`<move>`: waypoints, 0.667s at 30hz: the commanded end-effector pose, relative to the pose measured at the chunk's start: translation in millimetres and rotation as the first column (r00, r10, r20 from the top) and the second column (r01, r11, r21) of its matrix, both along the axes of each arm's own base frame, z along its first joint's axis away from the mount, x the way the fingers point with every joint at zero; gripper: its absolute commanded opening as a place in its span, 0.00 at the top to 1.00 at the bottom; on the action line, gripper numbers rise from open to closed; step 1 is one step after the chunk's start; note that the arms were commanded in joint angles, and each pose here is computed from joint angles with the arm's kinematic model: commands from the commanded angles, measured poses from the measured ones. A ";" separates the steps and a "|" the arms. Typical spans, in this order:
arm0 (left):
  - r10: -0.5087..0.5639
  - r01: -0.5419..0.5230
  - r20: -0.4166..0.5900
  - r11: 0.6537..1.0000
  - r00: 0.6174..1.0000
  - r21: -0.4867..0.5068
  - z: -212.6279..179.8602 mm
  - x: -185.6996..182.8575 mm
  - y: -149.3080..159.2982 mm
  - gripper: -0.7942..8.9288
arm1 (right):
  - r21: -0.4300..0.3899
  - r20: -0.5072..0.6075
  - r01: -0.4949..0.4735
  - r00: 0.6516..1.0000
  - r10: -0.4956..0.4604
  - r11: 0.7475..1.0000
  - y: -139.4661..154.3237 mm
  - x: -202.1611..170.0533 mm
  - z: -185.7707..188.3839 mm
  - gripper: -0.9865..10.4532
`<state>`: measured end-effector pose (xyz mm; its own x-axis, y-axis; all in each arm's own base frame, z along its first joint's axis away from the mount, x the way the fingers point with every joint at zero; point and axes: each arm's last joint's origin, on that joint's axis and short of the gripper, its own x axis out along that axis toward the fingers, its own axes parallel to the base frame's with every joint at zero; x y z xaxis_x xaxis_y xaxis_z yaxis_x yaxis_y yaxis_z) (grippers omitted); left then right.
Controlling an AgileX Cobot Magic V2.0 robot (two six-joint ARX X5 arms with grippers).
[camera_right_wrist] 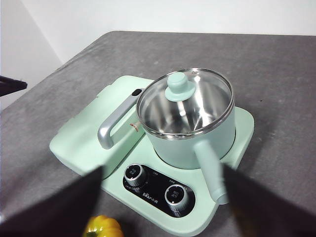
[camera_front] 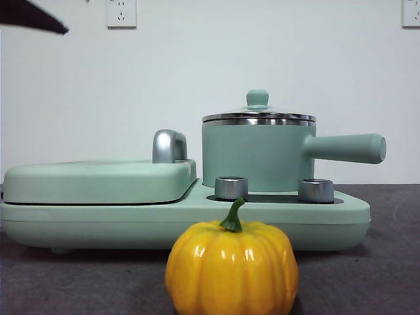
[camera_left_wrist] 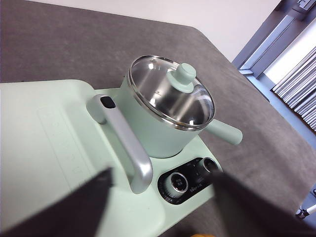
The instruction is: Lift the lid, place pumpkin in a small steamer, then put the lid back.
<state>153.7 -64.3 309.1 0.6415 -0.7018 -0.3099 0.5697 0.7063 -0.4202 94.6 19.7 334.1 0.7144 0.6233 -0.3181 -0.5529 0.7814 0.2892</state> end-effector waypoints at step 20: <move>-0.139 0.150 -0.074 0.976 0.987 0.157 69.5 77.2 -44.9 0.45 | -0.003 0.023 -0.005 1.000 0.006 1.000 0.2 -0.3 4.7 0.46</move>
<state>222.2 -103.9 369.0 0.5175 -0.7144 -0.4710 0.5985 0.6956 -0.3974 94.6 19.7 334.1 0.7141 0.6239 -0.3177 -0.5541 0.7810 0.2883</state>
